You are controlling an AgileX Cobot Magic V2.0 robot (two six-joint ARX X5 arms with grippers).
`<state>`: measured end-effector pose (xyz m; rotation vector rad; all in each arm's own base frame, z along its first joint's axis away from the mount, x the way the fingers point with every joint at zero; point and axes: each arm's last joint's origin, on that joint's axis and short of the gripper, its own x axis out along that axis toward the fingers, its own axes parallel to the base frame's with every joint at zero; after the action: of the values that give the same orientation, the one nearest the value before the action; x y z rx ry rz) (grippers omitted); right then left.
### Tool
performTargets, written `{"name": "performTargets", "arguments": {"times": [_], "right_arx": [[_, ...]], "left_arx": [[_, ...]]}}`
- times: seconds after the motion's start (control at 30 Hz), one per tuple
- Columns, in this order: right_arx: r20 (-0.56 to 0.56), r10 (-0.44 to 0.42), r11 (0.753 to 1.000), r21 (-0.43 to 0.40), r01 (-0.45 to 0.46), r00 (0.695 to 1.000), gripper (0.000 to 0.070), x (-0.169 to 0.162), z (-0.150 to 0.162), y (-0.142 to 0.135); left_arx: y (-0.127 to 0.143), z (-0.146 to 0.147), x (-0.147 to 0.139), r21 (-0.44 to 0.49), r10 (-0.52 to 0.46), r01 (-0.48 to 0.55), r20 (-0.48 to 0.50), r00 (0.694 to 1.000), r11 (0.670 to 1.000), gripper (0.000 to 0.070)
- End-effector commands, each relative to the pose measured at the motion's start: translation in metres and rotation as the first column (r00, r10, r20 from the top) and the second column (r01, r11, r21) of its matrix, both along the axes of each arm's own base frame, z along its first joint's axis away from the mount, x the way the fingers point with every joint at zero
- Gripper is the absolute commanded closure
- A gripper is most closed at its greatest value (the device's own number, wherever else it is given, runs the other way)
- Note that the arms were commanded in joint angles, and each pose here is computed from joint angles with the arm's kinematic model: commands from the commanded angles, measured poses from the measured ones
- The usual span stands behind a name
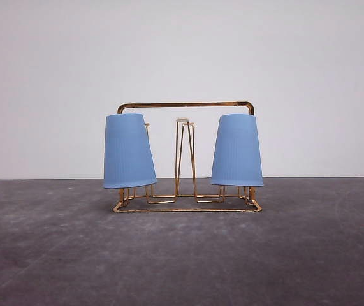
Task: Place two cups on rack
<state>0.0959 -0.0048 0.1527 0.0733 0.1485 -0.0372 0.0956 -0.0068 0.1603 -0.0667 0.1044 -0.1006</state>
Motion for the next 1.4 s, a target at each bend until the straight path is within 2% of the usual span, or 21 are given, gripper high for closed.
{"name": "performTargets", "arguments": {"times": [0.0, 1.37], "right_arx": [[0.010, 0.000, 1.000, 0.010, 0.000, 1.000, 0.0694, 0.0002, 0.0006, 0.0001], [0.010, 0.000, 1.000, 0.010, 0.000, 1.000, 0.0694, 0.0002, 0.0005, 0.0001]], "left_arx": [[-0.0001, -0.0037, 0.0009, 0.006, 0.001, -0.001, -0.002, 1.000, 1.000, 0.0700], [-0.0001, -0.0037, 0.0009, 0.006, 0.001, -0.001, -0.002, 1.000, 1.000, 0.0700]]}}
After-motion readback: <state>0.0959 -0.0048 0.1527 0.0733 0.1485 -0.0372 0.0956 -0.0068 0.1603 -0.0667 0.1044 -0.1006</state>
